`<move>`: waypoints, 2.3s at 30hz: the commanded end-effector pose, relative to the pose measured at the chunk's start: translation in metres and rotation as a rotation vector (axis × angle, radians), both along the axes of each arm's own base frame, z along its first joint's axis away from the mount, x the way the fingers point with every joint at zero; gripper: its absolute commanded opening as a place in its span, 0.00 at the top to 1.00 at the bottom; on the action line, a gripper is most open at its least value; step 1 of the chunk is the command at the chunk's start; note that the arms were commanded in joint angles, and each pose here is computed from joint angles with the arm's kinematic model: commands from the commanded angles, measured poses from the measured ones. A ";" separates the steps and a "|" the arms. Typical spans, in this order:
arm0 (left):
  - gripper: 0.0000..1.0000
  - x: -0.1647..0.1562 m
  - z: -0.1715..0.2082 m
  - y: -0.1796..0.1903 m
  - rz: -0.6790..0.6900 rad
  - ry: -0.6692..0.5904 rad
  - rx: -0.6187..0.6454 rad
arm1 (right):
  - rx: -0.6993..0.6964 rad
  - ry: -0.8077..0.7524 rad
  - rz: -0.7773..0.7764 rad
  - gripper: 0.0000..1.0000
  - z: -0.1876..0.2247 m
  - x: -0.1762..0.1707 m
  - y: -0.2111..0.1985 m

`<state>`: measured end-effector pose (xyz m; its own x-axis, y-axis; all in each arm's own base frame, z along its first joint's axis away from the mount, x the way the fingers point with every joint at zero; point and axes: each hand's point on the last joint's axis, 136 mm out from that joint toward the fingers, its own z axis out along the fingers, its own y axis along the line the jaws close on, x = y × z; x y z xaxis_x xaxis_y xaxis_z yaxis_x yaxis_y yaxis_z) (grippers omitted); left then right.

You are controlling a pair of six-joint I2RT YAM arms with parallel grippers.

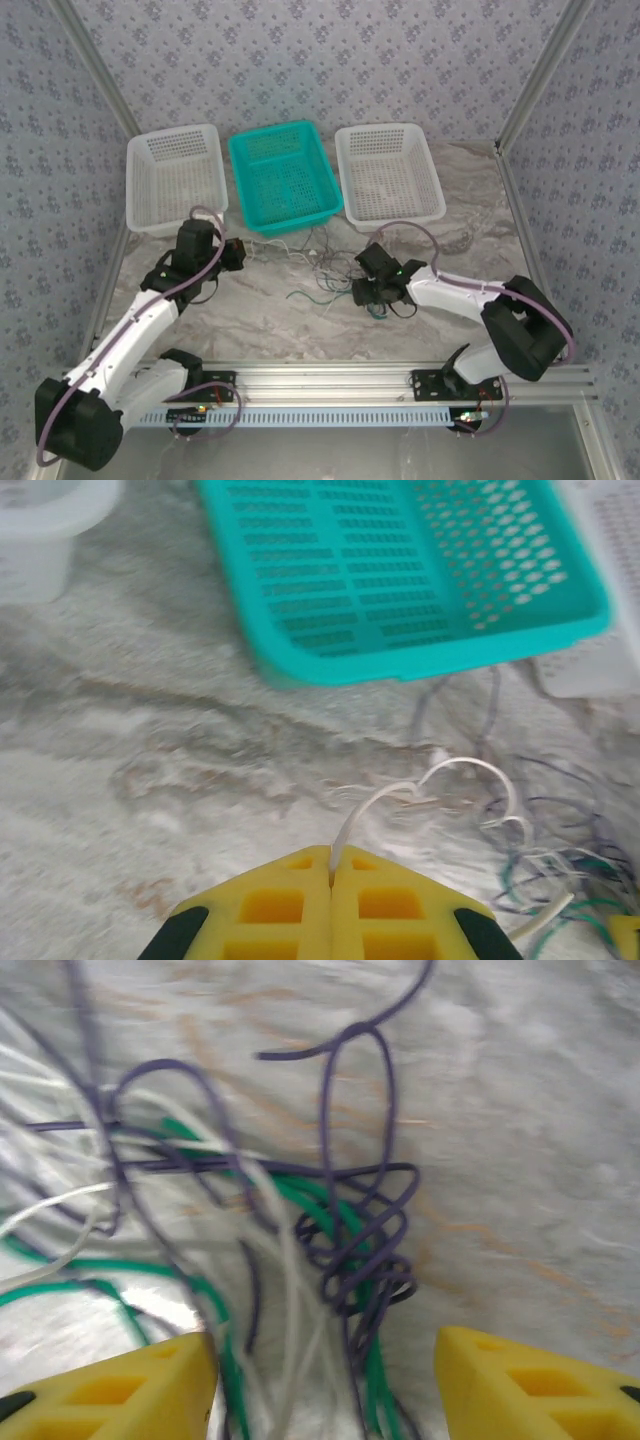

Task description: Untangle the cables

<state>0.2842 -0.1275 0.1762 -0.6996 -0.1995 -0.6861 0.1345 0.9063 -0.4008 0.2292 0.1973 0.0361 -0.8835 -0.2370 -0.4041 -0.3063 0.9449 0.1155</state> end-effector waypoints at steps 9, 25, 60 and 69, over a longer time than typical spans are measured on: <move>1.00 -0.009 0.061 -0.062 -0.305 -0.097 0.026 | 0.390 -0.520 0.382 0.03 0.147 0.010 0.073; 1.00 0.002 0.167 -0.062 -0.190 -0.344 -0.162 | 0.121 -0.698 0.359 0.31 0.030 0.092 0.122; 1.00 0.068 0.437 0.118 0.265 -0.730 -0.174 | 0.095 -0.404 0.196 0.27 -0.044 0.026 0.046; 1.00 0.086 0.477 0.115 0.211 -0.815 -0.190 | 0.144 -0.396 0.228 0.24 -0.028 0.027 0.062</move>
